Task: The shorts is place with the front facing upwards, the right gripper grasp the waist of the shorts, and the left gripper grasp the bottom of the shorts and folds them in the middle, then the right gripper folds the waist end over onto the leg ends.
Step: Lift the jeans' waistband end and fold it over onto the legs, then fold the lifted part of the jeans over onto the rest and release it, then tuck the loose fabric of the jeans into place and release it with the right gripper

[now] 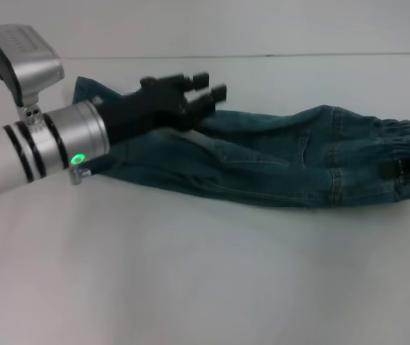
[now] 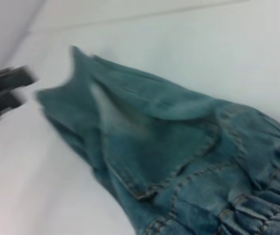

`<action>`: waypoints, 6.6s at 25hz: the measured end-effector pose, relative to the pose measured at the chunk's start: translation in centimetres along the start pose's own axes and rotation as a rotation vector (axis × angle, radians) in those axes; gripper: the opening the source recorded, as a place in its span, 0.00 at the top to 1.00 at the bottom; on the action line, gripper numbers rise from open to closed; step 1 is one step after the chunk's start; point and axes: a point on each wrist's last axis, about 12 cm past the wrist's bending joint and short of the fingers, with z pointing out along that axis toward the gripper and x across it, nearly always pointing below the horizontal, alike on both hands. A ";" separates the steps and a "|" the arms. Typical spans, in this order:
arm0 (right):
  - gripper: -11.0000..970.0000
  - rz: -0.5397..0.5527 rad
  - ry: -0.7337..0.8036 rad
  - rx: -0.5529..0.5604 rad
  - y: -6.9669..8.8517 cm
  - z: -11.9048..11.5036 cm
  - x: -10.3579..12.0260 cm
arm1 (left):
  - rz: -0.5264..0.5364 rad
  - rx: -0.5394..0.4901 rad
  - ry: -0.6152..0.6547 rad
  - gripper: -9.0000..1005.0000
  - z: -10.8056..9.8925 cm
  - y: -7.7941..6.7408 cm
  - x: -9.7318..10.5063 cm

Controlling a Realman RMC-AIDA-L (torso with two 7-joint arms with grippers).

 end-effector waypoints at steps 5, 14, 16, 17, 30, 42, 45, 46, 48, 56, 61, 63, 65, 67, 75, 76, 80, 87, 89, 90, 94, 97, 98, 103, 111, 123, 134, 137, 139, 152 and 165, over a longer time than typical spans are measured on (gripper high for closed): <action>0.87 -0.021 -0.060 -0.125 0.8 -1.9 0.5 | 0.045 -0.059 -0.046 0.55 1.5 0.1 0.1; 0.87 -0.050 -0.145 -0.230 1.7 -3.1 0.2 | 0.358 -0.268 0.116 0.94 5.2 -0.1 3.2; 0.87 -0.060 -0.161 -0.240 1.8 -3.3 -0.1 | 0.380 -0.258 0.141 1.00 5.3 -0.4 3.5; 0.87 -0.064 -0.167 -0.242 1.9 -3.4 -0.3 | 0.383 -0.251 0.151 0.99 5.4 -0.5 3.7; 0.88 -0.150 -0.201 -0.310 3.9 -3.3 -3.9 | 0.374 -0.185 0.217 0.99 4.7 -1.7 5.8; 0.87 -0.230 -0.207 -0.350 5.8 -2.7 -6.9 | 0.329 -0.079 0.220 0.99 4.2 -4.0 7.6; 0.87 -0.239 -0.200 -0.359 6.2 -2.5 -7.3 | 0.309 -0.050 0.203 0.99 4.1 -4.7 7.8; 0.88 -0.240 -0.197 -0.361 6.3 -2.4 -7.3 | 0.305 -0.042 0.200 0.99 4.1 -4.9 7.9; 0.88 -0.237 -0.192 -0.364 6.4 -2.3 -7.4 | 0.294 -0.027 0.193 0.99 4.1 -5.2 7.9; 0.88 -0.227 -0.181 -0.371 6.4 -2.3 -7.3 | 0.232 0.065 0.139 0.99 4.1 -6.8 7.8; 0.88 -0.223 -0.177 -0.366 6.2 -2.4 -7.0 | 0.214 0.097 0.131 0.99 4.4 -7.6 7.9; 0.88 -0.223 -0.177 -0.363 6.1 -2.4 -6.9 | 0.207 0.097 0.125 0.99 4.4 -7.7 7.9; 0.88 -0.223 -0.178 -0.359 6.0 -2.5 -6.7 | 0.199 0.089 0.120 0.99 4.3 -7.7 7.9; 0.88 -0.222 -0.180 -0.354 5.8 -2.6 -6.6 | 0.194 0.074 0.115 0.99 4.0 -7.5 8.1; 0.88 -0.228 -0.186 -0.332 5.4 -2.9 -6.4 | 0.147 -0.108 -0.033 0.99 0.2 -5.1 8.2; 0.88 -0.228 -0.191 -0.323 5.3 -2.9 -6.4 | 0.136 -0.148 -0.074 0.99 -0.7 -4.6 8.1; 0.88 -0.226 -0.197 -0.312 5.2 -2.9 -6.6 | 0.100 -0.286 -0.206 0.99 -4.2 -3.1 7.8; 0.88 -0.270 -0.141 -0.308 6.6 0.0 -8.1 | 0.076 -0.447 -0.331 0.99 -8.6 -2.2 8.0; 0.88 -0.295 -0.112 -0.317 7.6 1.9 -8.8 | 0.073 -0.496 -0.364 0.99 -10.0 -2.1 8.2; 0.88 -0.308 -0.098 -0.325 8.1 2.8 -9.1 | 0.072 -0.514 -0.376 0.99 -10.6 -2.0 8.2; 0.88 -0.372 -0.027 -0.321 10.6 7.0 -10.2 | 0.056 -0.554 -0.417 0.99 -12.4 -2.1 8.5; 0.88 -0.414 0.016 -0.294 12.3 9.9 -10.8 | 0.041 -0.577 -0.432 0.99 -13.3 -2.3 8.8; 0.88 -0.427 0.032 -0.286 12.9 10.9 -10.9 | 0.039 -0.583 -0.435 0.99 -13.5 -2.5 8.9; 0.88 -0.488 0.089 -0.273 15.5 15.1 -10.7 | 0.033 -0.602 -0.435 0.99 -14.3 -2.8 9.4; 0.63 -0.556 0.174 -0.269 18.5 17.4 -10.8 | 0.027 -0.602 -0.423 0.99 -14.6 -3.1 9.7; 0.28 -0.549 0.264 -0.168 18.8 17.1 -11.7 | 0.022 -0.607 -0.404 0.99 -14.5 -3.1 10.0; 0.02 -0.597 0.388 -0.159 20.6 16.7 -11.8 | 0.019 -0.598 -0.362 0.99 -14.1 -2.9 10.3; 0.02 -0.588 0.438 -0.197 20.8 16.4 -11.2 | 0.019 -0.599 -0.362 0.99 -14.1 -2.9 10.3; 0.02 -0.578 0.472 -0.227 20.9 16.0 -10.8 | 0.020 -0.600 -0.360 0.99 -14.1 -2.8 10.3; 0.02 -0.580 0.637 -0.209 20.0 17.8 -7.2 | 0.033 -0.608 -0.366 0.99 -13.9 -2.2 9.7; 0.02 -0.582 0.474 -0.131 19.5 20.3 -7.8 | 0.036 -0.597 -0.362 0.99 -13.2 -1.9 9.4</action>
